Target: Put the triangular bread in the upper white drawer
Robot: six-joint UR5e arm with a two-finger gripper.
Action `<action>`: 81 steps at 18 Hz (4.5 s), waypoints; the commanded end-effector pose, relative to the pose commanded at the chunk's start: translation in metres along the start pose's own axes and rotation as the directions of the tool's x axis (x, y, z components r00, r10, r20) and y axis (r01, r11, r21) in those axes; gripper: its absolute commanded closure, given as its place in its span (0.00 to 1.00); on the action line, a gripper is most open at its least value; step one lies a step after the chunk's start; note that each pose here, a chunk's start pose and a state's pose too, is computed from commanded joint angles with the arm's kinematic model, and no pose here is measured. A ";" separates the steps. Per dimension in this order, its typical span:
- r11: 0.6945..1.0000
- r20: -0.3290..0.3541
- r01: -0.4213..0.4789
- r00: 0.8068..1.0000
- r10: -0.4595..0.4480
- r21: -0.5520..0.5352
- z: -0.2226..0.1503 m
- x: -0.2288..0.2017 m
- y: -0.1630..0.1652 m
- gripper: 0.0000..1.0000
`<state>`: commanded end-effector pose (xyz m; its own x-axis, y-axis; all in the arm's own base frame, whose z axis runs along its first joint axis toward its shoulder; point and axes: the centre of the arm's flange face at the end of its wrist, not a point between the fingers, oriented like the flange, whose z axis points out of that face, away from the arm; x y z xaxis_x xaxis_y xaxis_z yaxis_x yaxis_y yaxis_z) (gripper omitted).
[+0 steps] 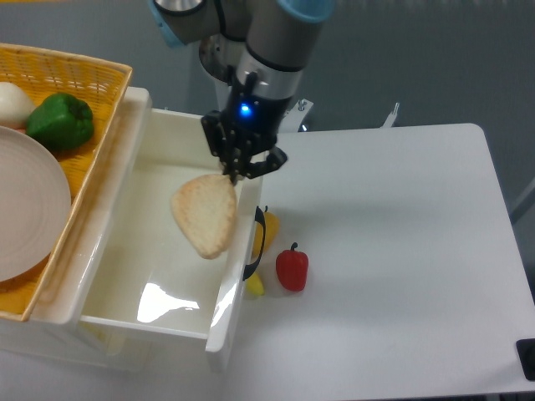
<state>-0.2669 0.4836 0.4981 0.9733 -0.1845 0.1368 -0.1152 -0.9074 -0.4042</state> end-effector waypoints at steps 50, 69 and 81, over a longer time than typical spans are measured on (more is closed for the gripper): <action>0.998 0.024 -0.047 0.999 0.048 -0.045 0.017 0.007 -0.015 0.00; 0.976 0.257 0.179 0.944 -0.205 0.124 -0.058 -0.145 0.075 0.00; 0.994 0.255 0.040 0.967 -0.014 -0.099 -0.025 -0.242 0.203 0.00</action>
<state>-0.5313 0.3345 0.4060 0.9932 -0.0696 -0.0928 -0.0951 -0.9469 -0.3073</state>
